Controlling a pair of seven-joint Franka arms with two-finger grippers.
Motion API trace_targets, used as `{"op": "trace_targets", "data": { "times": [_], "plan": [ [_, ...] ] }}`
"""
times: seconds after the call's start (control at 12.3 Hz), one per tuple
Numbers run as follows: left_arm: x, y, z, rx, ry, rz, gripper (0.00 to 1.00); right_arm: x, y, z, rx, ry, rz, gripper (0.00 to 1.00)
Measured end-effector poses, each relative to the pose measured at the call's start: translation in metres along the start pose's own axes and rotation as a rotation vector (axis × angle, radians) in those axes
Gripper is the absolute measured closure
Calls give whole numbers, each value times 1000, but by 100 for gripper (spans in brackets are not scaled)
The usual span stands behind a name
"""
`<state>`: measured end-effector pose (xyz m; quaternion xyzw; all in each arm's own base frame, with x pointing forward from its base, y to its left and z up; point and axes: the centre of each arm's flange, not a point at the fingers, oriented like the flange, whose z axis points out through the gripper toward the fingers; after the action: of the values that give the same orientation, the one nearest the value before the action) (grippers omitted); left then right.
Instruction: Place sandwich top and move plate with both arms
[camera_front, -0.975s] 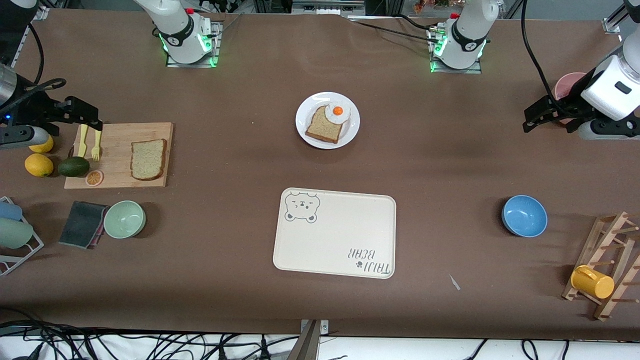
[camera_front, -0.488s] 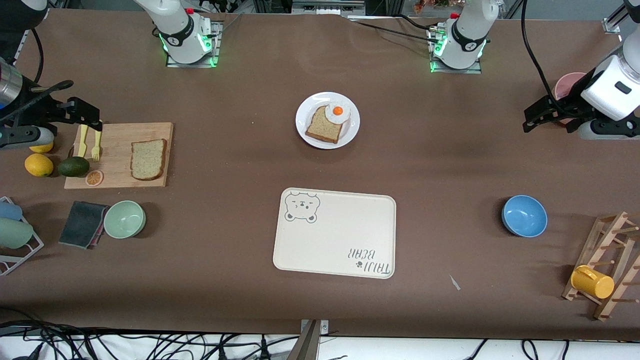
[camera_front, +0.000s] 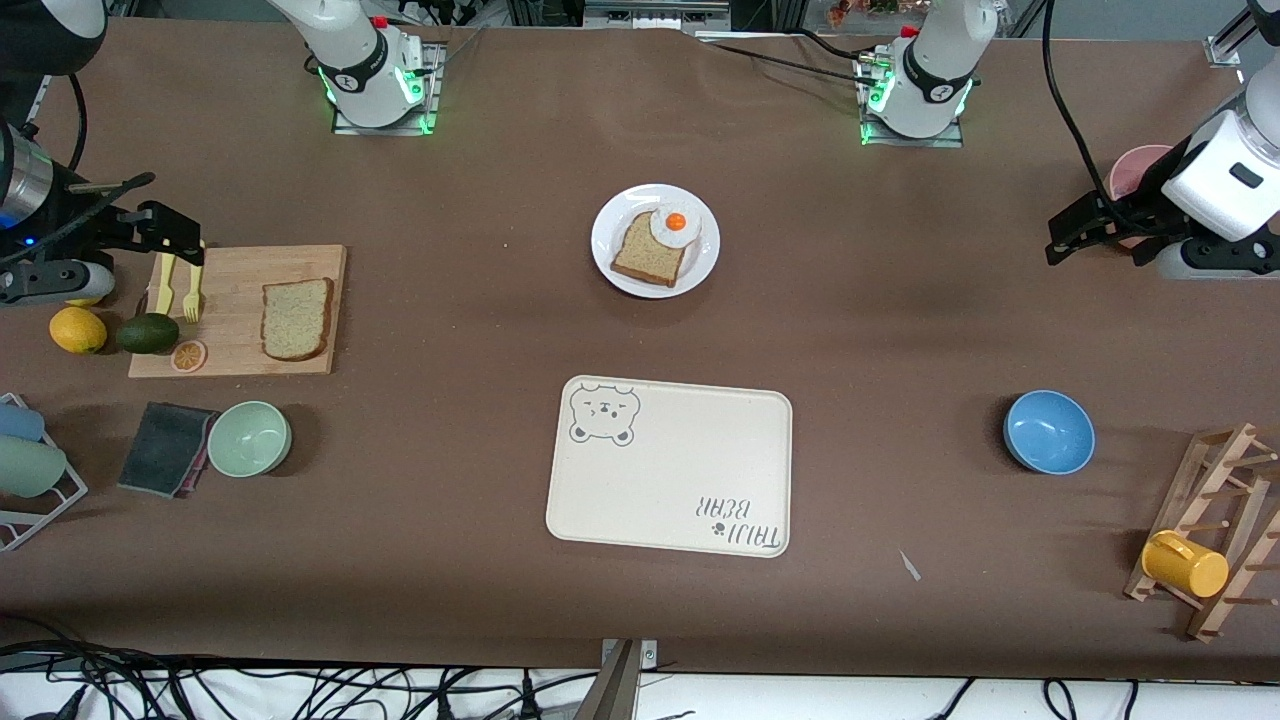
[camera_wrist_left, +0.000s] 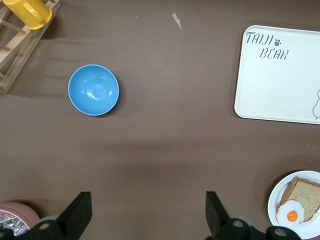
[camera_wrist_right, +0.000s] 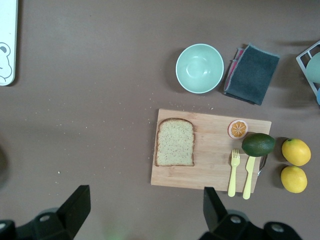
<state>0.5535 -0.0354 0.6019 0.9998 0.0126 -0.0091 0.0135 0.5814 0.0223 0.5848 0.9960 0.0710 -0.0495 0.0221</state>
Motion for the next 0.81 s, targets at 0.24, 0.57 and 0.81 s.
{"op": "trace_targets", "data": {
  "times": [0.24,0.57,0.81],
  "plan": [
    [0,0,0,0,0,0,0,1,-1,13,2,-25,0,0],
    [0,0,0,0,0,0,0,2,-1,23,4,-40,-1,0],
    [0,0,0,0,0,0,0,2,-1,25,4,-41,-1,0]
  ]
}}
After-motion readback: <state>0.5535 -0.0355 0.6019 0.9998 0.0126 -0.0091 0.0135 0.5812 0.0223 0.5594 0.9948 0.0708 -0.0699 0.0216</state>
